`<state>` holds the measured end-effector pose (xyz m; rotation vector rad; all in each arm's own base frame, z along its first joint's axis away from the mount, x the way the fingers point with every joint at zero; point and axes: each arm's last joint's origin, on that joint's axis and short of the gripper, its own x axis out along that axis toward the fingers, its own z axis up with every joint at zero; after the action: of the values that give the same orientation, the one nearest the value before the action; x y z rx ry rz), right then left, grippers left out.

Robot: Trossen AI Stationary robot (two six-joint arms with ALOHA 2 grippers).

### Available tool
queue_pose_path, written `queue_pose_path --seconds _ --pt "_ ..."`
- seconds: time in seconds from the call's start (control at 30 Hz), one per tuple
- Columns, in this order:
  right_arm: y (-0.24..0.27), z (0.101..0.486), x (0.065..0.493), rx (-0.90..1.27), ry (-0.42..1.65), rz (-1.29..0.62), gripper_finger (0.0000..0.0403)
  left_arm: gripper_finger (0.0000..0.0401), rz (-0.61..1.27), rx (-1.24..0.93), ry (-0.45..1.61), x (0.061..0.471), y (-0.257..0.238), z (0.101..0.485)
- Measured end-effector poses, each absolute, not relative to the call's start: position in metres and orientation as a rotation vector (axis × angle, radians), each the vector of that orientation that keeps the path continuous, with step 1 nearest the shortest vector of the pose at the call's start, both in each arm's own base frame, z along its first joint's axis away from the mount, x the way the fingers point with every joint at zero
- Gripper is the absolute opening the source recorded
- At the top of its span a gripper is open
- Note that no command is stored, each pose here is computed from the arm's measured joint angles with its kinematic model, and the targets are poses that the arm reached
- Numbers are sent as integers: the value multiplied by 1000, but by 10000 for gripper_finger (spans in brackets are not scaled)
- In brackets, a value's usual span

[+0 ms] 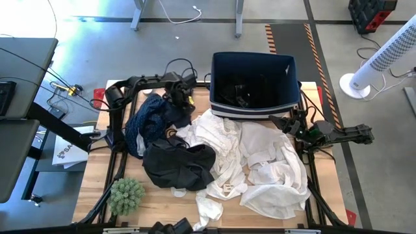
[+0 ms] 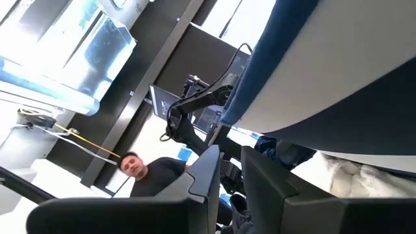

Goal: Sort clothes
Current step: Put the blue longsleeve into the blue laundry organizer

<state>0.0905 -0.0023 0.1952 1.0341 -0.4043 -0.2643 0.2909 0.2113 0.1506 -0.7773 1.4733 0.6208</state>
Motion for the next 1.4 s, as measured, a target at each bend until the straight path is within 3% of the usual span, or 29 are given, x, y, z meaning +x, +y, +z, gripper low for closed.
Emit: queue_pose_path --seconds 0.1,0.17,0.53,0.83,1.03,1.23,1.4 --pt "-2 195 90 1033 -404 -264 59 40 569 -753 1473 291 207 156" --pt "-2 196 90 1032 -407 -262 59 21 564 -737 1452 289 206 165" --pt "-3 219 84 899 -501 -238 59 18 569 -564 1061 262 166 288" --pt "-4 315 70 579 -574 -222 59 21 476 -475 591 242 117 372" --pt "2 390 90 476 -573 -145 59 21 376 -472 326 245 95 404" --pt "5 452 138 240 -377 -252 62 21 298 -474 138 254 83 423" --pt "-4 483 180 135 -144 -262 91 21 274 -505 74 256 80 429"
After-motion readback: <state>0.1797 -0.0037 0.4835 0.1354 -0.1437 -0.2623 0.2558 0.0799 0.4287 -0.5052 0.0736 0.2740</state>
